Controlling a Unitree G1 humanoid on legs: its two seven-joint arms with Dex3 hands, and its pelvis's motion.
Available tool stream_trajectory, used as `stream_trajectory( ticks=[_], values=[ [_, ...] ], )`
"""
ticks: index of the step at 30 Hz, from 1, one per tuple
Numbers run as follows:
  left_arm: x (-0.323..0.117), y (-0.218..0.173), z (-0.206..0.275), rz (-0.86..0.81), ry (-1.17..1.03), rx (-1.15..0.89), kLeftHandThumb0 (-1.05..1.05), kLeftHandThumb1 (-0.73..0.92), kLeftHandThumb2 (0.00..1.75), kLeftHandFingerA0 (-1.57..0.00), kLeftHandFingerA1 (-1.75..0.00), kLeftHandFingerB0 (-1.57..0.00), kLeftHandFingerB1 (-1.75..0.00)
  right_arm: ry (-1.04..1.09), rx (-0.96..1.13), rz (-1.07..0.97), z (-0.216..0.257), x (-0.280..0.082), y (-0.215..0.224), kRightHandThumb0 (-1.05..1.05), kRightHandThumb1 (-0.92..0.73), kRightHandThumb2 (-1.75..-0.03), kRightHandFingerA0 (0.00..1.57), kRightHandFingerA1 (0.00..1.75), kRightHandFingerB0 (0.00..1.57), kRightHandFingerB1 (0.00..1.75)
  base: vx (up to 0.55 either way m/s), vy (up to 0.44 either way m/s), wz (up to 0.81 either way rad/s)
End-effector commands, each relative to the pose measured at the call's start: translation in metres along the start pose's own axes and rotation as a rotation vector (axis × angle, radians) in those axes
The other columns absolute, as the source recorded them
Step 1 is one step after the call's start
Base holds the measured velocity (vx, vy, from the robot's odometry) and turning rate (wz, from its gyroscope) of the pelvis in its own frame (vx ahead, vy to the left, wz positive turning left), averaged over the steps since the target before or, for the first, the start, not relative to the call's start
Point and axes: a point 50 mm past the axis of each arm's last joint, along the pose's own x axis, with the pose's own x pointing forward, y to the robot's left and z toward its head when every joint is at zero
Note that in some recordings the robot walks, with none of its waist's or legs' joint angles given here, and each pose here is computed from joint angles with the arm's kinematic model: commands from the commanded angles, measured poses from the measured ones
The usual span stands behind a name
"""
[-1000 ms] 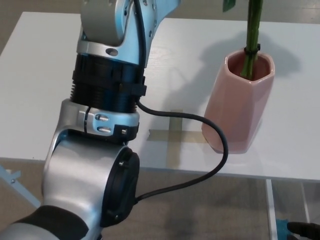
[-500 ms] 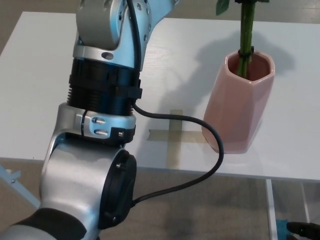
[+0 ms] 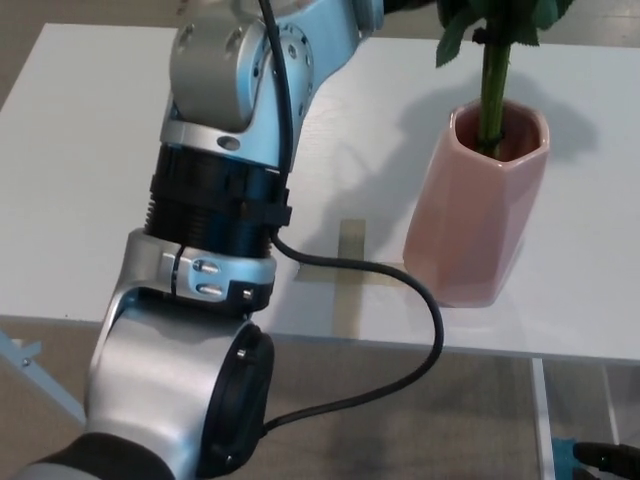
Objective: Use the left hand to pick up the rose and then lift and insert it into the pink vase.
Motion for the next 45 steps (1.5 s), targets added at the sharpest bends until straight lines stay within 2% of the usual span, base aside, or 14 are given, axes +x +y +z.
stream_trajectory(
  ticks=[1,12,17,18,19,20,23,24,25,26,27,28,29,45],
  values=[
    [0.000,-0.001,-0.002,-0.008,-0.020,0.004,-0.20,0.79,0.65,-0.90,-1.40,-0.86,-0.75,0.008,-0.002,0.002,0.001,0.000,-0.003,-0.30,-0.65,-0.59,0.70,0.51,0.58,0.45,0.00,0.000,0.00],
    [-0.003,-0.003,-0.014,-0.012,-0.005,0.011,-0.20,0.79,0.65,-0.90,-1.40,-0.85,-0.78,-0.001,-0.025,0.014,0.003,0.001,-0.002,-0.30,-0.66,-0.59,0.69,0.51,0.56,0.45,0.00,0.000,0.00],
    [-0.004,-0.001,-0.029,-0.023,0.031,0.000,-0.21,0.78,0.65,-0.89,-1.37,-0.89,-0.66,-0.004,-0.031,0.014,0.004,0.001,-0.002,-0.31,-0.67,-0.59,0.67,0.49,0.56,0.44,0.00,0.000,0.00],
    [-0.005,0.001,-0.032,-0.029,0.050,0.022,-0.23,0.75,0.62,-1.07,-0.96,-0.76,-0.45,-0.005,-0.031,0.016,0.005,0.001,-0.002,-0.30,-0.67,-0.59,0.67,0.50,0.56,0.44,0.00,0.000,0.00],
    [-0.008,0.004,-0.038,-0.040,0.078,0.054,-0.23,0.75,0.62,-1.07,-0.96,-0.76,-0.45,-0.007,-0.030,0.019,0.005,0.001,-0.001,-0.30,-0.67,-0.59,0.67,0.50,0.56,0.44,0.00,0.000,0.00],
    [-0.009,0.004,-0.040,-0.050,0.097,0.069,-0.24,0.73,0.62,-1.11,-0.72,-0.71,-0.44,-0.007,-0.031,0.018,0.005,0.001,-0.002,-0.30,-0.67,-0.59,0.67,0.50,0.56,0.44,0.00,0.000,0.00],
    [-0.009,0.004,-0.040,-0.053,0.100,0.073,-0.24,0.73,0.62,-1.11,-0.72,-0.71,-0.44,-0.007,-0.031,0.018,0.005,0.001,-0.002,-0.30,-0.67,-0.59,0.67,0.50,0.56,0.44,0.00,0.000,0.00],
    [-0.014,0.010,-0.046,-0.113,0.188,0.123,-0.42,0.61,0.59,-0.47,-0.38,-0.38,-0.32,-0.008,-0.029,0.018,0.006,0.001,-0.002,-0.30,-0.67,-0.58,0.68,0.50,0.56,0.44,0.00,0.000,0.00],
    [-0.014,0.011,-0.047,-0.120,0.198,0.129,-0.42,0.61,0.59,-0.47,-0.38,-0.38,-0.32,-0.008,-0.029,0.018,0.006,0.001,-0.001,-0.30,-0.67,-0.58,0.68,0.50,0.56,0.44,0.00,0.000,0.00],
    [-0.015,0.012,-0.046,-0.148,0.222,0.158,-0.33,0.31,0.89,-0.01,-0.49,0.00,-0.47,-0.010,-0.029,0.019,0.008,0.001,-0.001,-0.29,-0.67,-0.59,0.67,0.50,0.55,0.44,0.00,0.000,0.00],
    [-0.016,0.015,-0.045,-0.187,0.258,0.198,-0.33,0.31,0.89,-0.01,-0.49,0.00,-0.47,-0.014,-0.028,0.020,0.009,0.002,-0.001,-0.29,-0.67,-0.59,0.67,0.50,0.55,0.44,0.00,0.000,0.00],
    [-0.017,0.016,-0.044,-0.221,0.285,0.226,-0.65,0.41,0.80,0.00,-0.20,-0.08,-0.24,-0.014,-0.029,0.018,0.010,0.002,-0.002,-0.29,-0.67,-0.59,0.67,0.50,0.55,0.44,0.00,0.000,0.00],
    [-0.019,0.018,-0.043,-0.273,0.330,0.294,-0.78,0.45,0.83,0.00,0.00,0.00,-0.06,-0.017,-0.032,0.018,0.010,0.002,-0.002,-0.30,-0.67,-0.59,0.67,0.50,0.56,0.44,0.00,0.000,0.00],
    [-0.031,0.037,-0.034,-0.373,0.455,0.388,-0.74,0.43,0.81,0.00,0.00,0.00,-0.06,-0.020,-0.023,0.019,0.014,0.003,-0.001,-0.32,-0.67,-0.59,0.67,0.49,0.57,0.45,0.00,0.000,0.00]
  ],
)
